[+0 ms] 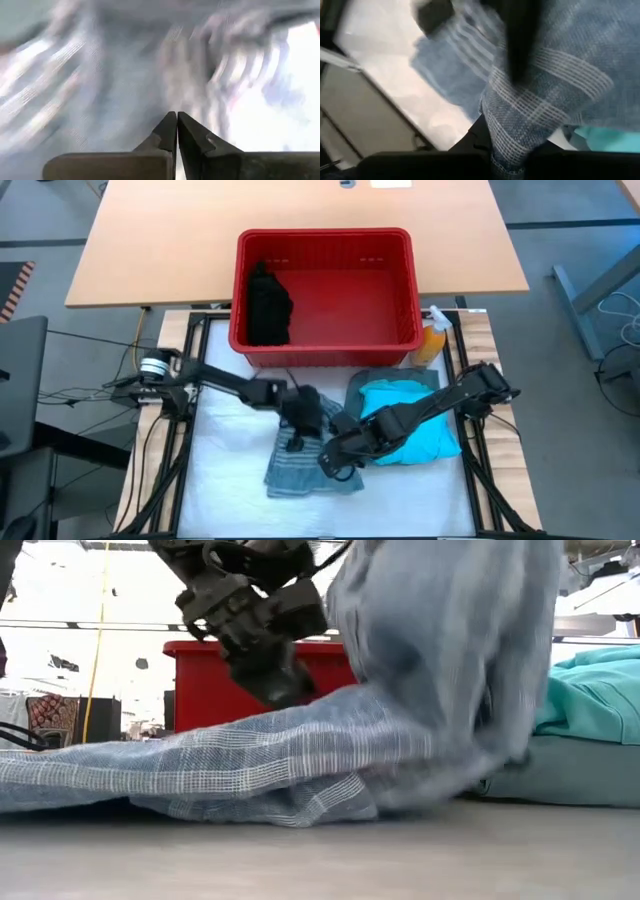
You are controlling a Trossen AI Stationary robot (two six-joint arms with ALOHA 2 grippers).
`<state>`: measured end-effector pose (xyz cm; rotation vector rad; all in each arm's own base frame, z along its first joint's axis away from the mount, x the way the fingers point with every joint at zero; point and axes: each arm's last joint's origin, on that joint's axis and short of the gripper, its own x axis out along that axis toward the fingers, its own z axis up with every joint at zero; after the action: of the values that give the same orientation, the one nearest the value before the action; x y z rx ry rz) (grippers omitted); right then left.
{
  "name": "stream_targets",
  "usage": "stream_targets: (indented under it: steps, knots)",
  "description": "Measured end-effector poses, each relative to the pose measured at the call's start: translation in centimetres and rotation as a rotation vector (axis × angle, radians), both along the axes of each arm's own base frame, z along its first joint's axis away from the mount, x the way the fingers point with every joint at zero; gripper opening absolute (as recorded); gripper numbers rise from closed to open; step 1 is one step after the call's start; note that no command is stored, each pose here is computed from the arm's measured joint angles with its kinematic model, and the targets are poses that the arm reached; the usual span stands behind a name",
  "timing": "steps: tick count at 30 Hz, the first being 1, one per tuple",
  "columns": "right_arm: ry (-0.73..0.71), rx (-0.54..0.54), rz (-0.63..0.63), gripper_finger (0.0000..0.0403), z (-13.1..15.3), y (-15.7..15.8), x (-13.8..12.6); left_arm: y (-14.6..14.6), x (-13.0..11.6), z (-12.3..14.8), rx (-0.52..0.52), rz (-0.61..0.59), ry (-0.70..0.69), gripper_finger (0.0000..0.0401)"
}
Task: Fold Laundry from Bin
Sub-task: Fold the blue shirt
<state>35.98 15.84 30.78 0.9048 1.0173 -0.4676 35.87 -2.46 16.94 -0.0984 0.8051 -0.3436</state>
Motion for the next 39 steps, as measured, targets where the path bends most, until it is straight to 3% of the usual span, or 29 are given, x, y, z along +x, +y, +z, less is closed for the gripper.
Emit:
stream_targets:
  steps: [3, 9, 14, 18, 21, 28, 34, 39]
  knots:
    - [0.044, 0.015, -0.008, 0.0048, -1.2, -0.1, 0.7, 2.1, -2.3, 2.1, 0.067, -0.006, 0.084, 0.0001]
    - [0.047, 0.017, -0.062, 0.0048, -1.4, -0.8, 1.1, 4.3, -8.0, 6.7, 0.138, 0.024, 0.099, 0.0000]
    - [0.021, 0.018, -0.089, 0.0048, -1.5, -1.7, 1.8, 4.1, -13.2, 3.1, 0.017, 0.140, 0.072, 0.0000]
    - [-0.041, 0.031, -0.098, 0.0048, -1.3, -2.5, 2.8, 3.0, -15.7, -0.8, -0.123, 0.231, 0.052, 0.0000]
    - [-0.094, 0.029, -0.093, 0.0048, -1.0, -3.5, 3.6, 2.2, -16.3, -2.4, -0.181, 0.265, 0.031, 0.0000]
    - [-0.131, 0.016, -0.056, 0.0048, -1.0, -5.7, 4.7, 2.0, -15.6, -4.4, -0.122, 0.351, 0.051, 0.0000]
    - [-0.113, 0.062, 0.035, 0.0048, -4.3, -6.3, 7.2, 2.0, -14.1, -5.5, -0.189, 0.380, 0.008, 0.0000]
    - [-0.097, 0.035, -0.008, 0.0048, -5.8, -6.0, 7.8, 1.4, -12.6, -6.3, -0.255, 0.367, 0.019, 0.0000]
